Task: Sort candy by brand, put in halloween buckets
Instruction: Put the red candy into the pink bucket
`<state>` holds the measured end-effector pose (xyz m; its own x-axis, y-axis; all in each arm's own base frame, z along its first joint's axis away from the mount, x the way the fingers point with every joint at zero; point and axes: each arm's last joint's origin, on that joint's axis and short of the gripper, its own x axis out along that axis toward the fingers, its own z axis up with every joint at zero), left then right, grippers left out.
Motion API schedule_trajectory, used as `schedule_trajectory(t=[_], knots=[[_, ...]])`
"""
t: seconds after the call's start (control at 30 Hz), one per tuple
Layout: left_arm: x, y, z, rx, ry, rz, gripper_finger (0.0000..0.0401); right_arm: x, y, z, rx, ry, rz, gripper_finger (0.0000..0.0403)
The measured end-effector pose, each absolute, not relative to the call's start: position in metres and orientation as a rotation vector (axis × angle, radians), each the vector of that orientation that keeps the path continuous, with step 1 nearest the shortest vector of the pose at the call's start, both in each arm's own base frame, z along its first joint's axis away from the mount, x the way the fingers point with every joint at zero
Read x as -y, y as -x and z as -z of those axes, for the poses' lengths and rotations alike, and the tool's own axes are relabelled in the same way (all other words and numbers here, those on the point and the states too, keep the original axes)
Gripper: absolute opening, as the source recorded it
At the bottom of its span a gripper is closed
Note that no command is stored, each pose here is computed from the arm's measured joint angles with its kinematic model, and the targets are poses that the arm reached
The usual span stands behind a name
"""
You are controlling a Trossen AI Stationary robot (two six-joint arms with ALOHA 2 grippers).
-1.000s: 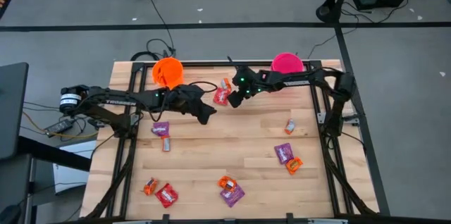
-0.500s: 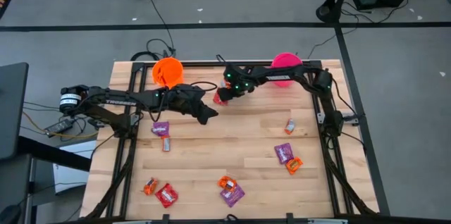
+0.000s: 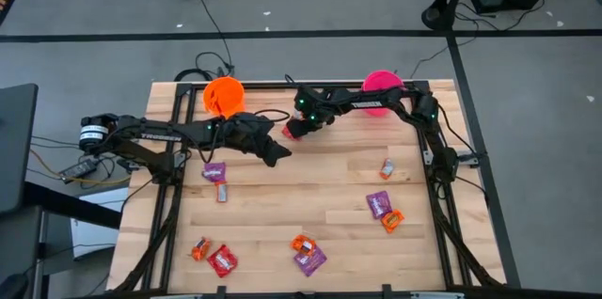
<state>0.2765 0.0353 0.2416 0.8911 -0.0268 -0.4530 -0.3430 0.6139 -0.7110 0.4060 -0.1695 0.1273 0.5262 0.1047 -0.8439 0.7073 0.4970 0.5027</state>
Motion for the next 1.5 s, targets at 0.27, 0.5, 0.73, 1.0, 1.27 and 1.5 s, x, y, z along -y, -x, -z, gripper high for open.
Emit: schedule_trajectory(t=[0.27,0.5,0.73,1.0,1.27,1.5], knots=[[-0.035,-0.276,-0.241,-0.454,0.894,-0.192,0.0113,0.167,-0.407,-0.126,-0.968,-0.939,0.483,0.0115],[-0.035,-0.272,-0.234,-0.526,0.890,-0.258,0.0113,0.167,-0.408,-0.127,-0.959,-0.874,0.492,0.0011],[-0.027,-0.272,-0.232,-0.562,0.921,-0.230,0.0113,0.149,-0.403,-0.169,-0.953,-0.762,0.404,0.0006],[-0.013,-0.275,-0.236,-0.523,0.884,-0.212,0.0113,0.129,-0.363,-0.245,-0.990,-0.504,0.508,0.0005],[-0.010,-0.276,-0.236,-0.516,0.880,-0.204,0.0113,0.123,-0.300,-0.304,-1.052,-0.351,0.748,0.0004],[-0.010,-0.277,-0.237,-0.502,0.844,-0.201,0.0113,0.129,-0.292,-0.291,-1.110,-0.400,0.609,0.0050]])
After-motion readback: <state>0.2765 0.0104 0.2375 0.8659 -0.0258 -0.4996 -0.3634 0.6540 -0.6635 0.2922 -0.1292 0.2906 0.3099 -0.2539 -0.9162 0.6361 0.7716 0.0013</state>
